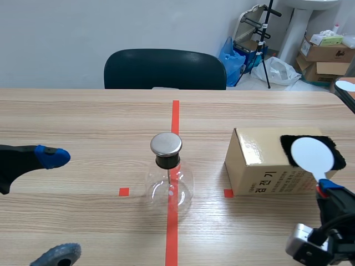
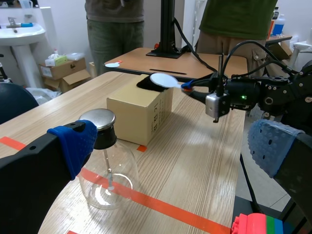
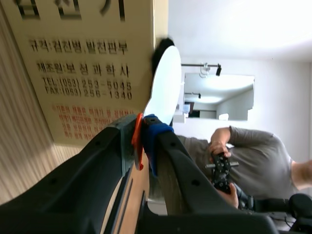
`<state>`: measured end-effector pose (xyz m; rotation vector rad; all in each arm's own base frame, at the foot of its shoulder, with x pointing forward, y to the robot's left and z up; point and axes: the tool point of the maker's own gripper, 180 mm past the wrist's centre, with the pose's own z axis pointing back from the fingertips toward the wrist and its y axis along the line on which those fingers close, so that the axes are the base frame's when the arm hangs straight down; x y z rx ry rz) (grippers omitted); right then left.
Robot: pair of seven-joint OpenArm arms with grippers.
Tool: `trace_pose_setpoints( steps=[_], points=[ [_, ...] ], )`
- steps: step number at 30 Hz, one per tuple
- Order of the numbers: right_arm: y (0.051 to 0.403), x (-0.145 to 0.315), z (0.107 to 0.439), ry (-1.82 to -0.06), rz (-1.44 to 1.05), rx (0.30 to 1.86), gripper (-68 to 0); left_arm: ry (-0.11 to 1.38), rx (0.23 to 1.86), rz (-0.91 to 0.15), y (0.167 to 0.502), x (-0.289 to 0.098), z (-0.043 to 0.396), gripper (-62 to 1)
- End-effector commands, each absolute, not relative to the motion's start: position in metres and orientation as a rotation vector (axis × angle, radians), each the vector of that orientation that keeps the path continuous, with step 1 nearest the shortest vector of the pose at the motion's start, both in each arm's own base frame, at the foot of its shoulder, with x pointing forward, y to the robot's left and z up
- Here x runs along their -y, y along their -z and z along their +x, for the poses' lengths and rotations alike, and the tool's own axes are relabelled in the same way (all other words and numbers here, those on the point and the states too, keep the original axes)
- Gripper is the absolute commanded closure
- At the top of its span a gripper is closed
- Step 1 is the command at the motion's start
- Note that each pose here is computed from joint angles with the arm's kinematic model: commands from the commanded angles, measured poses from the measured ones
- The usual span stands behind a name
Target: Do the electroscope experiment
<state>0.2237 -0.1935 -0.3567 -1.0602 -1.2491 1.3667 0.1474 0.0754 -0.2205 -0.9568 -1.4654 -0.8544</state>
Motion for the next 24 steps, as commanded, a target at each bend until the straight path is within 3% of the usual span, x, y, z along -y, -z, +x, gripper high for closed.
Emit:
trace_pose_setpoints(
  steps=[1,3,7,11,15,20,24],
  points=[
    [0.345,0.217,0.228,-1.233,-1.174,1.194,-1.1,0.831,1.495,-0.973,0.214,-0.076,0.149,-62.3],
    [0.346,0.231,0.227,-1.186,-1.203,1.136,-1.0,0.831,1.496,-0.972,0.214,-0.076,0.149,-62.3],
    [0.346,0.190,0.227,-1.349,-1.091,1.298,-1.1,0.831,1.496,-0.972,0.214,-0.076,0.149,-62.3],
    [0.344,0.229,0.229,-1.188,-1.209,1.151,-1.1,0.831,1.496,-0.972,0.214,-0.076,0.149,-62.3],
    [0.346,0.191,0.228,-1.357,-1.108,1.288,-1.1,0.831,1.496,-0.972,0.214,-0.076,0.149,-62.3],
    [0.345,0.228,0.229,-1.190,-1.209,1.145,-1.1,0.831,1.497,-0.971,0.214,-0.076,0.149,-62.3],
    [0.348,0.190,0.227,-1.330,-1.095,1.279,-1.1,0.831,1.497,-0.971,0.214,-0.076,0.149,-62.3]
  ],
)
